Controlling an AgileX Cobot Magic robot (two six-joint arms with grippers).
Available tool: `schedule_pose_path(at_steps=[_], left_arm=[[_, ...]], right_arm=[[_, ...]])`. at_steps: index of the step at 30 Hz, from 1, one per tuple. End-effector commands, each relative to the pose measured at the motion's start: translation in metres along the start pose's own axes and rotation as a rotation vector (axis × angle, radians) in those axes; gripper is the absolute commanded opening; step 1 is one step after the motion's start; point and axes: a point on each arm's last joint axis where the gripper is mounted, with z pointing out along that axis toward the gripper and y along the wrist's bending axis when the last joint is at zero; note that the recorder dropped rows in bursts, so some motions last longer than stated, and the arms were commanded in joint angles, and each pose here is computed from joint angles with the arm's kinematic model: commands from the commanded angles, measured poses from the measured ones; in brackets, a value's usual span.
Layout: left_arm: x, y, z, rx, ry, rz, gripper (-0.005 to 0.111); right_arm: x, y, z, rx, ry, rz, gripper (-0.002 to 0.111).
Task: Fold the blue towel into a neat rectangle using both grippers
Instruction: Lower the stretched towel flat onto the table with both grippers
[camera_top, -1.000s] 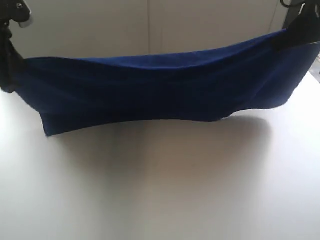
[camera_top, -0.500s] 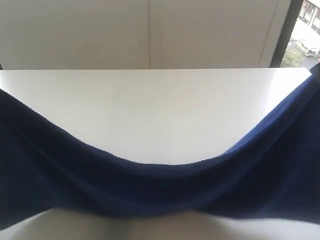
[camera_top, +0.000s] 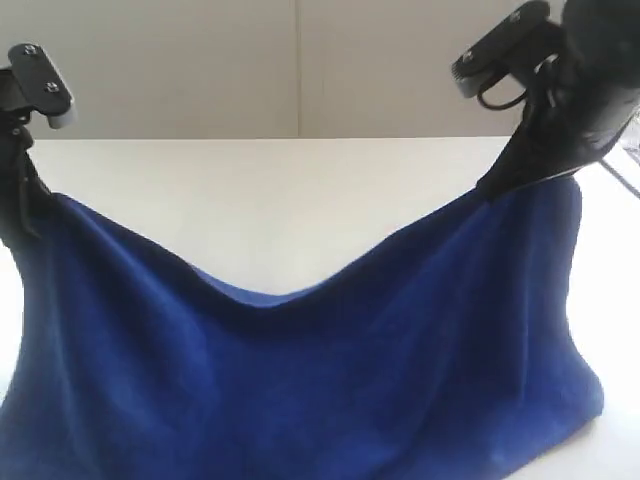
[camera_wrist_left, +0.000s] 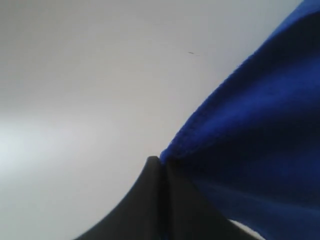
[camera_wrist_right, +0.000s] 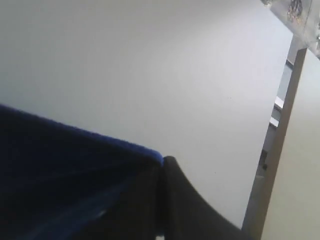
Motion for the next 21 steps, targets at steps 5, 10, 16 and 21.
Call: schedule_pose_path(at_steps=[5, 10, 16, 21], left_arm=[[-0.003, 0.016, 0.092, -0.081, -0.037, -0.004, 0.0], [-0.003, 0.019, 0.131, -0.141, -0.078, -0.006, 0.0], [0.0, 0.019, 0.156, -0.176, -0.101, -0.007, 0.0], [0.007, 0.028, 0.163, -0.221, -0.118, -0.045, 0.0]], right_arm=[[-0.002, -0.001, 0.112, 0.049, 0.026, 0.059, 0.0], [-0.002, 0.005, 0.151, 0.009, -0.043, 0.083, 0.0], [-0.001, 0.003, 0.18, 0.032, -0.085, 0.155, 0.0], [-0.003, -0.008, 0.194, 0.058, -0.105, 0.215, 0.0]])
